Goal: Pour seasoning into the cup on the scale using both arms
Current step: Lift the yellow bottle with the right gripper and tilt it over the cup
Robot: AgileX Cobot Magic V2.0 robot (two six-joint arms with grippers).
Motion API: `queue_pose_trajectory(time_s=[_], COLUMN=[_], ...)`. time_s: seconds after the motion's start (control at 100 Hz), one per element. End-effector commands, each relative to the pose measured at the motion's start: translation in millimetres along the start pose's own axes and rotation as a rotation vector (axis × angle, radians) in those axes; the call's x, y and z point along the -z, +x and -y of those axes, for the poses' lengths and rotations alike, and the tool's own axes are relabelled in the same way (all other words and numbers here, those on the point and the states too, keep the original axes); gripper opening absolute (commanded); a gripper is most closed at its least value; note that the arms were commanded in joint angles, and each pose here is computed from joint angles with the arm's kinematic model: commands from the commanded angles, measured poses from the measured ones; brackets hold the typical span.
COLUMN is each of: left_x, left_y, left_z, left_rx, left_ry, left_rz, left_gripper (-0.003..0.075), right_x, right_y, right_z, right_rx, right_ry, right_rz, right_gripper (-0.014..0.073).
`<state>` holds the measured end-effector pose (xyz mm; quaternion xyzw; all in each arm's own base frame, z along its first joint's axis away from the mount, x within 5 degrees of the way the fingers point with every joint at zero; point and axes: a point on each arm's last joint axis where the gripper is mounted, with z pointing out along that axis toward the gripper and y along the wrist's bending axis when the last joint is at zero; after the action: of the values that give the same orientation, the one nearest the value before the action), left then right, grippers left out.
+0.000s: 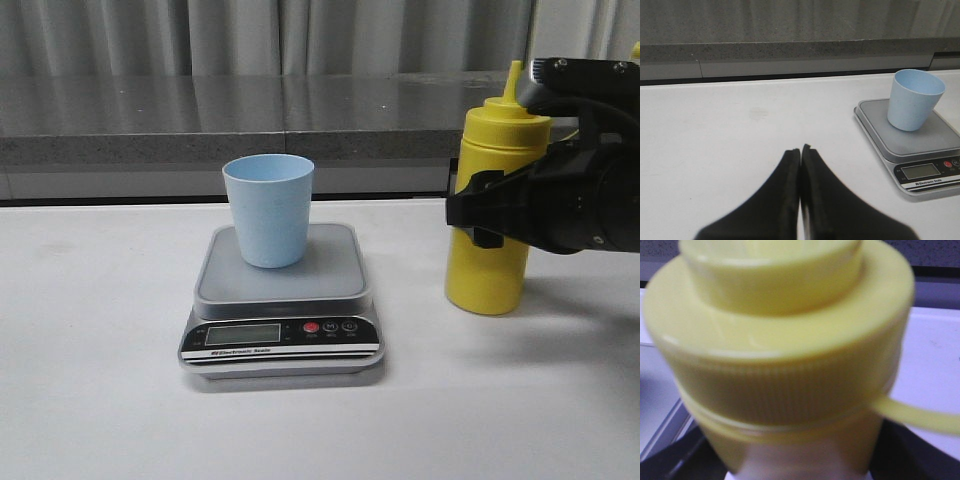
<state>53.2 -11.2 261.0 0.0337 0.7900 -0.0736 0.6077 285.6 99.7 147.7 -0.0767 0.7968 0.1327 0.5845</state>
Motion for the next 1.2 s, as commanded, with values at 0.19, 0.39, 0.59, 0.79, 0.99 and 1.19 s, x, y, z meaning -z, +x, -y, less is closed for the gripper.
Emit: queue_pose_trajectory(time_s=[0.19,0.39,0.59,0.79,0.99,1.19], left_x=[2.5,2.5,2.5,2.5,2.5,2.5], left_y=[-15.5,-15.5,-15.5,-15.5,-15.5,-15.5], left_z=[0.6,0.6,0.6,0.6,0.6,0.6], left_rx=[0.022,0.022,0.022,0.022,0.022,0.022], left_ry=[0.001,0.001,0.001,0.001,0.001,0.001], left_rz=[0.097,0.097,0.097,0.097,0.097,0.097], left_gripper=[-0.0020,-0.0020,-0.0020,-0.0020,-0.0020,-0.0020], right_x=[3.9,0.7,-8.0,-12.7,-12.7,-13.9], right_y=[-35.7,-59.3,-101.0,-136.4,-142.3,-139.7], right_z=[-7.0,-15.5,-18.4,-23.6,-29.6,-46.7], right_rx=[0.023,0.153,0.324,0.580,0.876,1.088], right_ry=[-0.048,-0.083,-0.051,-0.037,-0.041,-0.059], right_rz=[0.200,0.028,-0.185,-0.228,-0.235,-0.255], right_gripper=[-0.0060,-0.0060,-0.0060,-0.0060,-0.0060,-0.0060])
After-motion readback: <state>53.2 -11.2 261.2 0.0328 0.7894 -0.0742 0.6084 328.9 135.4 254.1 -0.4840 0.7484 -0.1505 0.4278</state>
